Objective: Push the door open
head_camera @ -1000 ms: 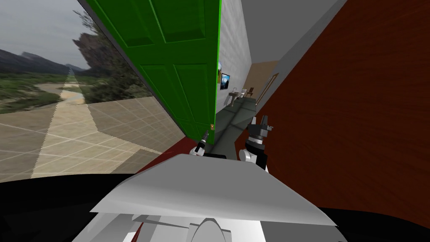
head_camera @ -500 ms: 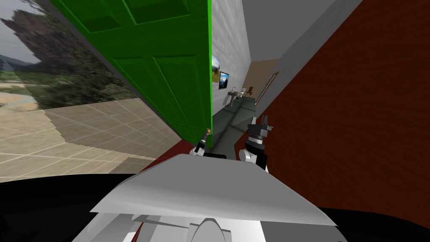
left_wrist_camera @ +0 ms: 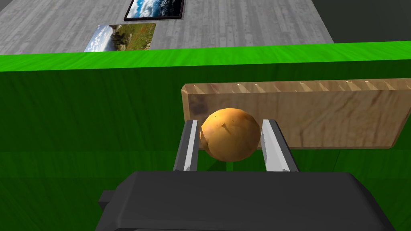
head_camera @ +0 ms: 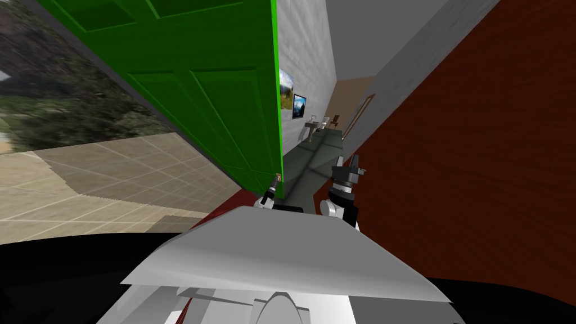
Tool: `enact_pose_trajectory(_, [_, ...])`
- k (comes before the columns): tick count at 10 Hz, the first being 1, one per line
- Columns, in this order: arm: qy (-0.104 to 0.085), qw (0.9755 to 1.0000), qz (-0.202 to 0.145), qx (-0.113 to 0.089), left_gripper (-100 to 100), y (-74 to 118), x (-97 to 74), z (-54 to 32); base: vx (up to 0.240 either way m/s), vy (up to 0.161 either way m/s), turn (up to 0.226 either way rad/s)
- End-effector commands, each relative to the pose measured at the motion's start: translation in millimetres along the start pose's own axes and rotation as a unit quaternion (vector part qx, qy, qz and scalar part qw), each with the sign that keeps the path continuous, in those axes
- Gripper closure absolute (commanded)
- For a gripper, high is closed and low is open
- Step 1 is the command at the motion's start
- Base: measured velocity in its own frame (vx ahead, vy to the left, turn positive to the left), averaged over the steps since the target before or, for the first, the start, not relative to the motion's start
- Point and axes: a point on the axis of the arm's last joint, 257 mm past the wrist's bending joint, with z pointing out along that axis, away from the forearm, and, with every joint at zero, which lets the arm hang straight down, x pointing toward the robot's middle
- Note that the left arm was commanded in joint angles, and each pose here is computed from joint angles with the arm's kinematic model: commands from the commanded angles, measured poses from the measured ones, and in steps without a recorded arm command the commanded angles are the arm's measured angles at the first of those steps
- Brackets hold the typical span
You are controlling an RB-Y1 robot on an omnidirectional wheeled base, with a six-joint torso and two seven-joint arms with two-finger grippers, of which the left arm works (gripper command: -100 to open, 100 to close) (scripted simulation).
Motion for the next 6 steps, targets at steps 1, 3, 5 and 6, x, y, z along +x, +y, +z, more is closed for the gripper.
enact_pose_trajectory(1, [0.000,1.0000,0.000,-0.001,100,1.1,-0.1,-1.0,-0.018,0.008,-0.007])
enact_pose_trajectory(3, [0.000,1.0000,0.000,-0.001,100,1.1,-0.1,-1.0,-0.010,0.001,0.002])
enact_pose_trajectory(5, [-0.009,0.9999,0.008,-0.004,100,3.0,-12.1,-1.8,0.043,-0.002,0.018])
enact_pose_trajectory(6, [-0.011,0.9999,0.009,-0.004,100,2.9,-14.5,-1.8,0.143,-0.049,0.059])
